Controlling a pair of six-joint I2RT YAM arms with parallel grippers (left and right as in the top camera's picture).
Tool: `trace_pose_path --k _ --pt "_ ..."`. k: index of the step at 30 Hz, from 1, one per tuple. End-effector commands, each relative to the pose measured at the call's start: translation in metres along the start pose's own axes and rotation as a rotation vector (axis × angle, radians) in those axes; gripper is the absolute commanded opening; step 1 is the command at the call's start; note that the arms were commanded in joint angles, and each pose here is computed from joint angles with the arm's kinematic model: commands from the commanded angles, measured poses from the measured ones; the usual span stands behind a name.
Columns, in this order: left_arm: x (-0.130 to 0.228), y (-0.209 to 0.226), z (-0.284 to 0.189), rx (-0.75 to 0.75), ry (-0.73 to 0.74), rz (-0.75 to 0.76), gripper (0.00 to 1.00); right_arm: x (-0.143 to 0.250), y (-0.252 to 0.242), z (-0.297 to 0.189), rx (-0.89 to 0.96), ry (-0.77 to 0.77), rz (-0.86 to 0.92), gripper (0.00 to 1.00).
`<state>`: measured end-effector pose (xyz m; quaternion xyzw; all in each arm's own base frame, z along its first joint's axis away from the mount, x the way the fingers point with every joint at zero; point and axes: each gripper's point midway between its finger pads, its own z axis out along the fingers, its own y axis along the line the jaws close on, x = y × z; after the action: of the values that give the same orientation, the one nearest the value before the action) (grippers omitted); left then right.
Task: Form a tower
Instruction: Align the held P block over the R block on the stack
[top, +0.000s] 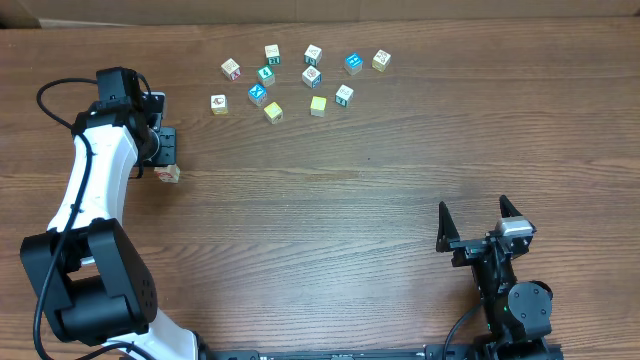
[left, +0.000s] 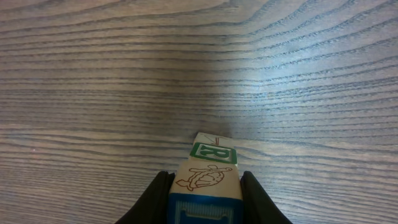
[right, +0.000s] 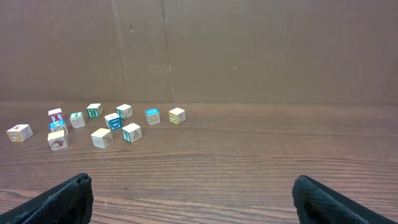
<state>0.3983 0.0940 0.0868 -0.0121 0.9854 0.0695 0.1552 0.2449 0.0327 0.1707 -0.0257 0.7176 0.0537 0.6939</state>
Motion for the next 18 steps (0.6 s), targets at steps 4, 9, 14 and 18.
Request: trace_pose_path --k 4,9,14,18 --pt "0.0054 -0.0033 0.0080 0.023 0.023 0.005 0.11 0.0039 -0.0008 0.0006 0.003 0.006 -0.001 1.00" --pt "0.0077 -0.0038 0.0079 0.025 0.032 0.005 0.11 0.0039 -0.0008 0.0006 0.003 0.006 -0.001 1.00" --pt "0.0081 -0.0038 0.0079 0.025 0.034 0.005 0.11 0.0039 -0.0008 0.0006 0.003 0.006 -0.001 1.00" --pt "0.0079 -0.0038 0.0079 0.025 0.033 0.005 0.11 0.0039 -0.0008 0.0006 0.003 0.006 -0.001 1.00"
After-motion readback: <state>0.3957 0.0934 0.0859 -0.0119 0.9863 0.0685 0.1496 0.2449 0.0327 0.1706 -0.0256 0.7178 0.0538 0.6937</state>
